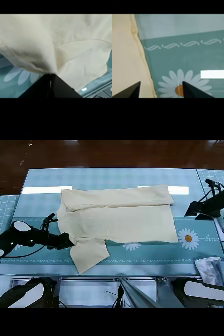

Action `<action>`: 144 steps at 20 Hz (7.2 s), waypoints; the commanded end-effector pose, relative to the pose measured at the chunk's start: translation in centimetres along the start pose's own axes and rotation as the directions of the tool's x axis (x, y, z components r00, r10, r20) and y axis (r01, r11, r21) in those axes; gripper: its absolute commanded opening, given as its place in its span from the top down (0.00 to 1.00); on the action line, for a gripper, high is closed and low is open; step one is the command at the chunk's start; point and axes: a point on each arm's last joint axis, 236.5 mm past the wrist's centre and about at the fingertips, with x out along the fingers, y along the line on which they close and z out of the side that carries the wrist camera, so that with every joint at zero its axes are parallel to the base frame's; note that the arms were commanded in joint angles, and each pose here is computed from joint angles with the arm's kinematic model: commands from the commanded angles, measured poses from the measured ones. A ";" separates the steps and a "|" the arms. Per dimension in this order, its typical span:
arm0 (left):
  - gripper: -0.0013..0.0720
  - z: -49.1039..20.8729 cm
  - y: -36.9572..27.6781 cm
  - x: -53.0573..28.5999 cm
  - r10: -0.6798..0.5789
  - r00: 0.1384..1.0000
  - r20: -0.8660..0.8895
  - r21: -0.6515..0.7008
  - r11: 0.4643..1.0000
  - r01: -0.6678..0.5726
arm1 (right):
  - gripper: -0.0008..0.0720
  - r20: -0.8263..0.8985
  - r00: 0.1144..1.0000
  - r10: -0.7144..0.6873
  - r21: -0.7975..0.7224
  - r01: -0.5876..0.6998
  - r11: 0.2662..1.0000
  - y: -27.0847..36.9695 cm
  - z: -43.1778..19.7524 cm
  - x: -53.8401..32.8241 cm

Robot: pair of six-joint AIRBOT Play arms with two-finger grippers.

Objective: Fold the shirts.

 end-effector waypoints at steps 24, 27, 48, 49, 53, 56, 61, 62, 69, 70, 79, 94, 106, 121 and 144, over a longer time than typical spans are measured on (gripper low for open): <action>0.95 3.0 -2.5 -2.4 -0.023 0.997 0.076 0.102 0.995 0.015 | 0.96 -0.031 0.883 0.468 0.053 -0.467 0.883 7.1 -5.6 4.5; 0.95 9.1 -6.3 -8.2 -0.039 0.955 0.294 0.225 0.974 -0.029 | 0.96 0.196 0.847 0.493 -0.013 -0.501 0.865 8.3 0.4 -0.7; 0.95 29.5 -8.8 -11.2 -0.105 0.871 0.479 0.213 0.977 0.000 | 0.96 0.731 0.659 0.175 -0.010 -0.247 0.969 10.5 19.0 0.7; 0.95 29.7 -8.4 -10.6 -0.103 0.881 0.463 0.209 0.978 0.004 | 0.96 0.724 0.667 0.173 -0.004 -0.247 0.969 10.4 19.0 1.3; 0.95 29.0 -6.2 -7.7 -0.067 0.922 0.383 0.184 0.983 -0.005 | 0.96 0.710 0.684 0.169 0.004 -0.243 0.970 10.2 18.9 2.5; 0.29 27.1 -4.5 -6.4 -0.007 0.956 0.292 0.197 0.979 -0.053 | 0.48 0.705 0.688 0.173 -0.014 -0.230 0.973 10.1 18.6 1.9; 0.02 22.3 -0.3 -7.4 0.108 0.989 0.101 0.161 0.979 -0.124 | 0.47 0.716 0.697 0.034 -0.009 -0.040 0.999 3.1 17.4 -2.5; 0.02 21.7 -0.1 -7.8 0.104 0.991 0.083 0.155 0.981 -0.116 | 0.46 0.705 0.709 0.015 0.048 -0.069 0.996 1.5 17.0 -2.6; 0.02 22.2 -3.9 -9.5 -0.015 0.990 0.143 0.162 0.987 -0.008 | 0.23 0.478 0.832 0.280 0.324 -0.463 0.825 1.6 13.1 5.2; 0.02 22.3 -4.9 -9.9 -0.048 0.986 0.157 0.165 0.986 0.022 | 0.23 0.480 0.812 0.332 0.314 -0.512 0.799 3.1 13.4 5.6; 0.02 22.9 -11.3 -13.8 -0.232 0.935 0.268 0.233 0.957 0.171 | 0.41 0.600 0.731 0.327 0.274 -0.571 0.774 12.0 17.5 8.3; 0.95 20.2 -22.7 -8.2 -0.335 0.920 0.203 0.452 0.866 0.215 | 0.96 0.672 0.555 0.490 -0.334 -0.363 0.870 19.9 8.0 -16.7; 0.95 8.4 -34.6 8.3 -0.349 0.936 -0.043 0.500 0.804 0.322 | 0.96 0.655 0.567 0.499 -0.413 -0.285 0.865 20.4 -7.5 -25.5; 0.95 9.9 -39.2 6.4 -0.491 0.867 0.080 0.480 0.781 0.398 | 0.96 0.740 0.617 0.268 -0.320 -0.027 0.947 14.8 -9.1 -25.3; 0.95 3.8 -31.6 -36.5 -0.568 0.571 0.592 0.699 0.715 -0.014 | 0.96 0.332 0.748 0.574 -0.527 -0.358 0.771 40.9 -2.7 0.1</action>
